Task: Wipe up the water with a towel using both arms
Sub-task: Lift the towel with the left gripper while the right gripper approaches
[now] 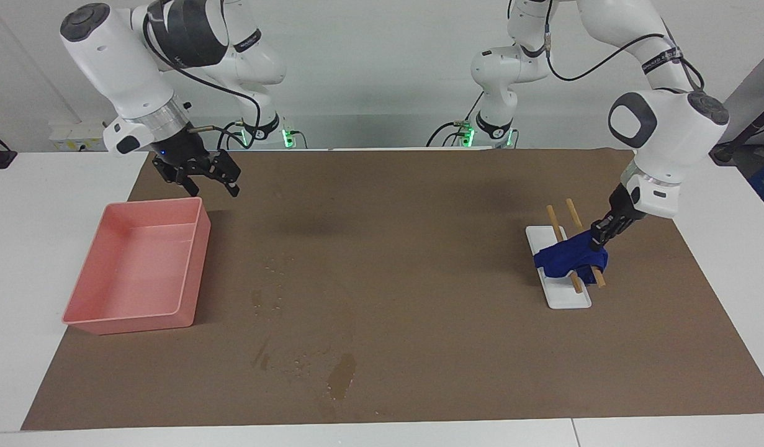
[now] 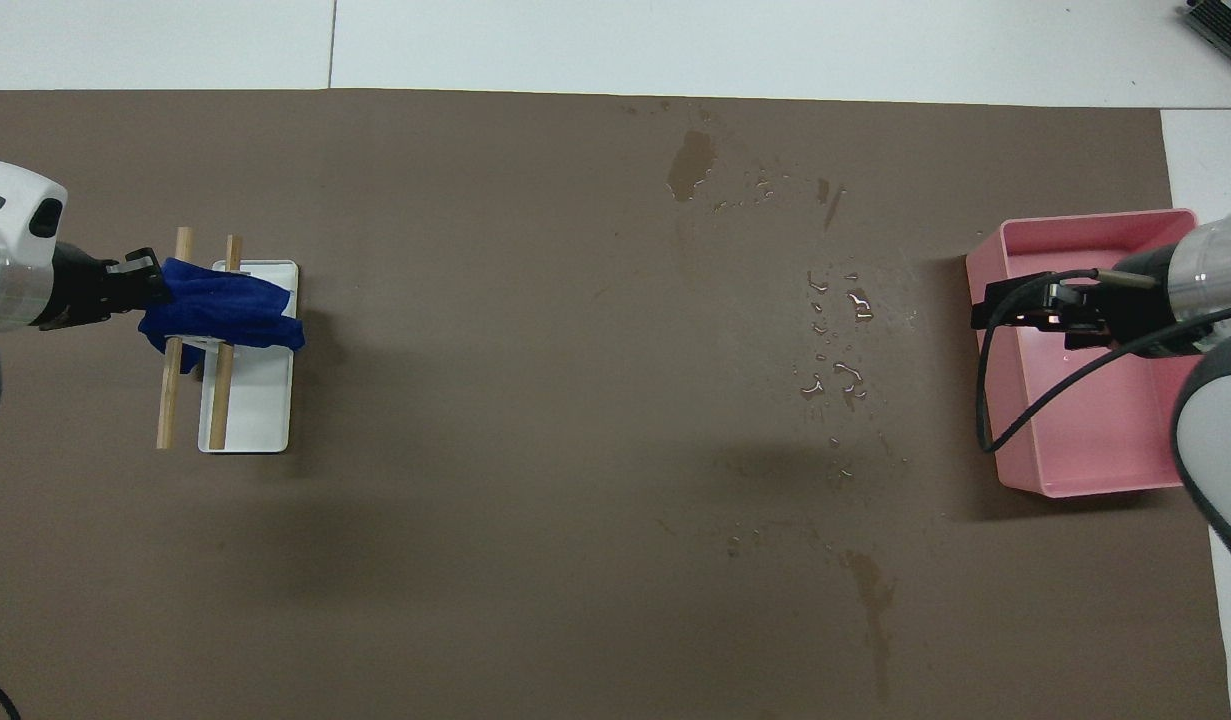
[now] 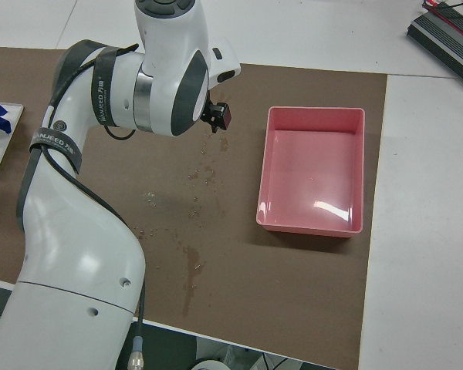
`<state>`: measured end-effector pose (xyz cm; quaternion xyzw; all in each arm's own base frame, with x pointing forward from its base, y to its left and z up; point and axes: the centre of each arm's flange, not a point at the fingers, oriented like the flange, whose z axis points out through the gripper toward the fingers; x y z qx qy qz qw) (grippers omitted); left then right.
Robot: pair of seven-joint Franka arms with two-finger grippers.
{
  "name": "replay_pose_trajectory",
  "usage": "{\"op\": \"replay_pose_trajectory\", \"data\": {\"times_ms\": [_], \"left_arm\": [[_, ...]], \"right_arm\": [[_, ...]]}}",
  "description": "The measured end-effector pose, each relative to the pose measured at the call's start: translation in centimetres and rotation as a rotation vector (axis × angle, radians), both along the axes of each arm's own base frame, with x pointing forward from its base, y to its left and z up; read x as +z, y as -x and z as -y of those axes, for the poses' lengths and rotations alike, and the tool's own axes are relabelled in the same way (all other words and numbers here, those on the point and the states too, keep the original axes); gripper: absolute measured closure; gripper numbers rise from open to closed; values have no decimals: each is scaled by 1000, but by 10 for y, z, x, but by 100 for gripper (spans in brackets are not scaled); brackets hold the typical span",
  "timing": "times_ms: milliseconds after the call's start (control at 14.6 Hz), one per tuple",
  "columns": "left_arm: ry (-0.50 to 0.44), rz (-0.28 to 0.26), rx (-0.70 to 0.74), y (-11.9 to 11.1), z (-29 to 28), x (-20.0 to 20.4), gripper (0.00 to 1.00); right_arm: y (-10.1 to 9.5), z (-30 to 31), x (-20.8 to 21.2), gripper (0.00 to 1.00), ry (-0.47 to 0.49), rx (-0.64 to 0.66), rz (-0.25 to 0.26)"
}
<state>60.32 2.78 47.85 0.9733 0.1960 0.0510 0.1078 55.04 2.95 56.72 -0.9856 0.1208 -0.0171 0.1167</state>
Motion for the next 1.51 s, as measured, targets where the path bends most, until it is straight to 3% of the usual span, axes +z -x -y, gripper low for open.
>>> {"op": "replay_pose_trajectory", "data": {"times_ms": [275, 481, 824, 1099, 1236, 1510], "left_arm": [[203, -21, 230, -1, 25, 58, 90], [337, -74, 426, 15, 82, 99, 90], [472, -251, 630, 46, 195, 125, 90], [521, -384, 732, 68, 259, 123, 90], [568, -396, 771, 73, 278, 123, 90], [686, -320, 866, 87, 329, 120, 90]], "right_arm": [[4, -12, -2, 0, -93, -110, -39], [6, -27, 1, 0, -197, -241, -86], [-2, -86, 14, 0, -405, -545, -88], [-1, -151, 10, 0, -649, -868, -102], [0, -165, 3, 0, -724, -989, -148], [-1, -182, -15, 0, -763, -1077, -234]]}}
